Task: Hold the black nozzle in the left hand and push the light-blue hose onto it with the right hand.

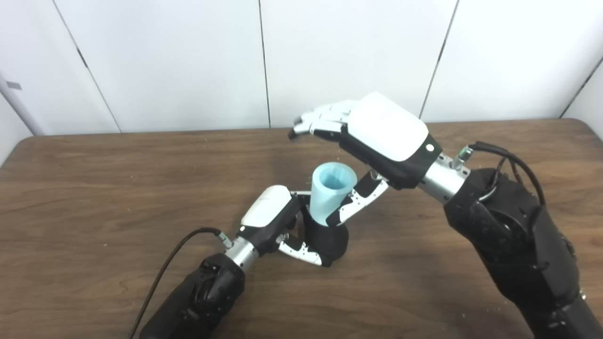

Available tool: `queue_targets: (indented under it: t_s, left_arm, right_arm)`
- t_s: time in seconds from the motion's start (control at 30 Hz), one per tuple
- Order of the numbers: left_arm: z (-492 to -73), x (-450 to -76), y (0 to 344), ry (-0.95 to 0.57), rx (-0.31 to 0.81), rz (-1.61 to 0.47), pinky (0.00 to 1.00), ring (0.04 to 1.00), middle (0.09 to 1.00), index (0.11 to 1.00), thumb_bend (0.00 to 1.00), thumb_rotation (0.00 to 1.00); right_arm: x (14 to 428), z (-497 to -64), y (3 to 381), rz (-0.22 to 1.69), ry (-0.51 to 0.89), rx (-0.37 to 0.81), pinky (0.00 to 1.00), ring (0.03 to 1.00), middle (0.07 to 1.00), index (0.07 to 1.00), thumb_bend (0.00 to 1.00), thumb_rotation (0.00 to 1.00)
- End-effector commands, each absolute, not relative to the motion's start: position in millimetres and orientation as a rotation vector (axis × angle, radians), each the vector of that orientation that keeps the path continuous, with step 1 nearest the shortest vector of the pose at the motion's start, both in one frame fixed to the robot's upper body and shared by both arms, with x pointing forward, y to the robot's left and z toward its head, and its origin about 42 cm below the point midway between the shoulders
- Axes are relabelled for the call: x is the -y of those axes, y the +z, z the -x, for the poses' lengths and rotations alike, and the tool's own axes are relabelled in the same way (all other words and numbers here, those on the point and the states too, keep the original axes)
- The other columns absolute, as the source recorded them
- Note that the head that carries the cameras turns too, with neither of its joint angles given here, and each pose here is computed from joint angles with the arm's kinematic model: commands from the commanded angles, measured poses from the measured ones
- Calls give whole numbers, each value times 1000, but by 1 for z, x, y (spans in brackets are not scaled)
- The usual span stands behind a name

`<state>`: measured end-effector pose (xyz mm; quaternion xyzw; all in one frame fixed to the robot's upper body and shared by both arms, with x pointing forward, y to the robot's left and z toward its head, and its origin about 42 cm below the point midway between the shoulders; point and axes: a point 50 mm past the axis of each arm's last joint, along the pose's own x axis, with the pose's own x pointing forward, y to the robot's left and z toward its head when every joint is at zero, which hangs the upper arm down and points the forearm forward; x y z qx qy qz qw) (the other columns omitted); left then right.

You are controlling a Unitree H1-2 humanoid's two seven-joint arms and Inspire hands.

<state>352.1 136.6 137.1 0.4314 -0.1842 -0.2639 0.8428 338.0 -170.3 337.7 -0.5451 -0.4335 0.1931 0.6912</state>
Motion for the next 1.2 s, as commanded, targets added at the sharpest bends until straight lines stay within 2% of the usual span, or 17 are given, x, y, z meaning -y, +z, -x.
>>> queue_targets:
  t_s: [0.0, 0.1, 0.37, 0.67, 0.87, 1.17]
  left_arm:
    - [-335, -165, 85, -648, 119, -1088, 410, 392, 444, 488, 518, 77]
    - [-335, -165, 85, -648, 119, -1089, 414, 400, 452, 488, 518, 77]
    - [-335, -164, 85, -646, 116, -1087, 415, 402, 454, 488, 518, 77]
    - [-335, -165, 85, -649, 117, -1086, 411, 398, 449, 487, 518, 77]
    - [-335, -164, 85, -652, 115, -1094, 410, 395, 449, 487, 518, 77]
    - [-336, -163, 84, -653, 111, -1096, 412, 401, 452, 487, 519, 77]
  right_arm:
    - [173, -337, 353, 1182, 387, 1092, 848, 924, 928, 870, 924, 446]
    - [176, -339, 351, 1172, 378, 1136, 898, 937, 939, 883, 909, 458]
    - [189, -336, 341, 1138, 379, 1165, 920, 964, 962, 901, 870, 437]
    - [204, -334, 320, 1149, 464, 1071, 906, 981, 979, 931, 863, 403]
    - [211, -328, 311, 1189, 523, 1019, 892, 983, 984, 944, 868, 414]
    - [217, -326, 305, 1194, 563, 999, 860, 972, 982, 944, 879, 408]
